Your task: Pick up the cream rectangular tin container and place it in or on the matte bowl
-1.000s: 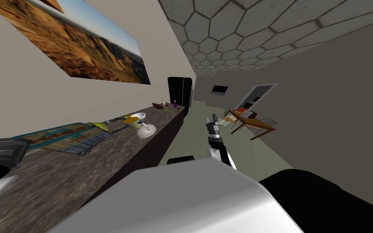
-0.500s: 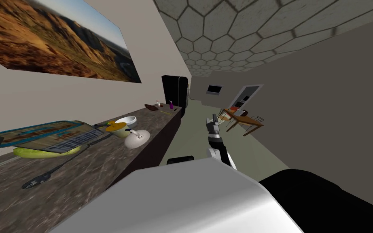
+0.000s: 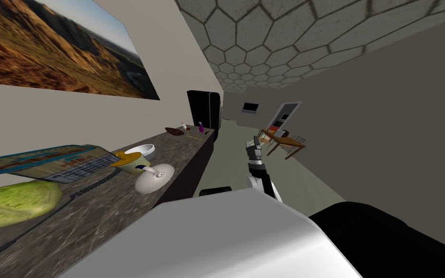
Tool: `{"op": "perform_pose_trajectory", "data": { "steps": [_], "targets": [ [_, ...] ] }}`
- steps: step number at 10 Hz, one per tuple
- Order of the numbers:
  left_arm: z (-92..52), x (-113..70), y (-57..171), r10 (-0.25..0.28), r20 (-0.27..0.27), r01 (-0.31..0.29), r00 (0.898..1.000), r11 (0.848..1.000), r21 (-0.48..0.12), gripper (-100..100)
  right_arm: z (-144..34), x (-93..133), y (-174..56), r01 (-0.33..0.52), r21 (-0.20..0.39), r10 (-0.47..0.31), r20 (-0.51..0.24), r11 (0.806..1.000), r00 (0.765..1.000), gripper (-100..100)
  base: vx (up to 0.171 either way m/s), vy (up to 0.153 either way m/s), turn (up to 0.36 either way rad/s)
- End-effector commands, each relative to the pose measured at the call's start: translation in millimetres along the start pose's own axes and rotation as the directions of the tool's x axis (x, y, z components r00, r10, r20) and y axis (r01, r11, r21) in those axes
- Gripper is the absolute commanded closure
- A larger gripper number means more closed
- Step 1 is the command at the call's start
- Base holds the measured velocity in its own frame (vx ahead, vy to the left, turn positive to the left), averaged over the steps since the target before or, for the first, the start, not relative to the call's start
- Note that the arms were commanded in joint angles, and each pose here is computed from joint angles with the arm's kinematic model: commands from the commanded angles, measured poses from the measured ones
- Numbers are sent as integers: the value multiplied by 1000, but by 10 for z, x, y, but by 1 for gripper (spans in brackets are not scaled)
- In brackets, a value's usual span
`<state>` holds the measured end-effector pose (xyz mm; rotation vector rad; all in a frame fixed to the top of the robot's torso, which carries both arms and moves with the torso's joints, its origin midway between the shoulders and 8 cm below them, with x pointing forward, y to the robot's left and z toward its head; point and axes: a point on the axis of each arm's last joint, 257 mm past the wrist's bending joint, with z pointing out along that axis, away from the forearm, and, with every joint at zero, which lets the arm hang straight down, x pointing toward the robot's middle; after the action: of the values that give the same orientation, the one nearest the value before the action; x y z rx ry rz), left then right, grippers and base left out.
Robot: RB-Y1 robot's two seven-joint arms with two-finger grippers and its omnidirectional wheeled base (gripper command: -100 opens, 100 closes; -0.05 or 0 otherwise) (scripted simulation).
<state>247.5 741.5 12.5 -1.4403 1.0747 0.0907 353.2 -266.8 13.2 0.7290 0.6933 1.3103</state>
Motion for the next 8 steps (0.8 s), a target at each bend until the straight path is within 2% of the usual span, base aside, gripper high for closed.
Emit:
{"op": "perform_pose_trajectory", "data": {
  "steps": [1, 5, 7, 8],
  "targets": [
    [31, 35, -12, 19, -18, -19, 1000, 1000, -18, 100, 0, 0, 0, 0, 0, 0, 0, 1000, 1000, 0, 116, 100, -179],
    [116, 132, 117, 67, -57, -72, 996, 994, -82, 100, 0, 0, 0, 0, 0, 0, 0, 1000, 1000, 0, 112, 96, -153],
    [177, 213, 278, 100, -86, -111, 991, 985, -131, 100, 0, 0, 0, 0, 0, 0, 0, 1000, 1000, 0, 123, 124, -159],
    [175, 171, 252, 91, -73, -100, 993, 988, -120, 100, 0, 0, 0, 0, 0, 0, 0, 1000, 1000, 0, 43, 68, -47]
  ]
}}
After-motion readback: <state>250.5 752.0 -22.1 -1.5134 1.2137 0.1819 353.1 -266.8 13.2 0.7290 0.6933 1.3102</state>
